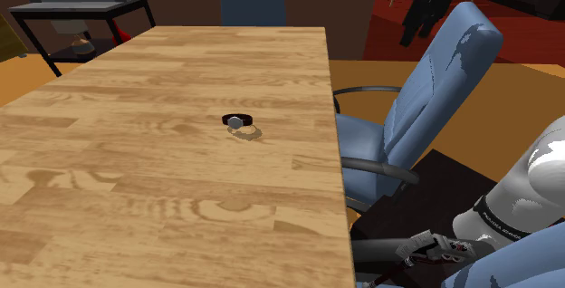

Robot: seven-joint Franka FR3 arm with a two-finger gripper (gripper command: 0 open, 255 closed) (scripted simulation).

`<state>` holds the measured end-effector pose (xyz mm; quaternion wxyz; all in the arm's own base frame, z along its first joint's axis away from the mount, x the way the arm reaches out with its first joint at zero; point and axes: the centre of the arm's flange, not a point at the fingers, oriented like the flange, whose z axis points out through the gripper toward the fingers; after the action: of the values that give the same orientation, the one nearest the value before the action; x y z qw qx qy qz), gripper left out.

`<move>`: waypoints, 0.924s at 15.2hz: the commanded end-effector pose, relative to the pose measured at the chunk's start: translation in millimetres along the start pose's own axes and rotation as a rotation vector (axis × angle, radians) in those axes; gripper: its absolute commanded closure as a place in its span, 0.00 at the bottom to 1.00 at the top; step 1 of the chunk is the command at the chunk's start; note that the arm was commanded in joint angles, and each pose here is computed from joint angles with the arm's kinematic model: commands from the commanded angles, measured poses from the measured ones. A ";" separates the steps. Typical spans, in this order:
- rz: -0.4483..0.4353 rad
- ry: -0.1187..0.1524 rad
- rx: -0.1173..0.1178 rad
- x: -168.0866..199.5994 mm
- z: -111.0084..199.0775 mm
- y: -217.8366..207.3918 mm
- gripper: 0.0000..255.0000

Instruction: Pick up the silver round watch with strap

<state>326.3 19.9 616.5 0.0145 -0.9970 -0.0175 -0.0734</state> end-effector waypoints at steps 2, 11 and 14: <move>-0.015 -0.001 -0.002 8.3 3.0 -10.2 0.00; -0.146 -0.014 -0.016 76.3 31.5 -106.9 0.00; -0.189 -0.018 -0.021 95.9 41.5 -140.9 0.00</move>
<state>412.7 153.2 593.9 -0.0022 -0.9924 -0.1036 -0.0662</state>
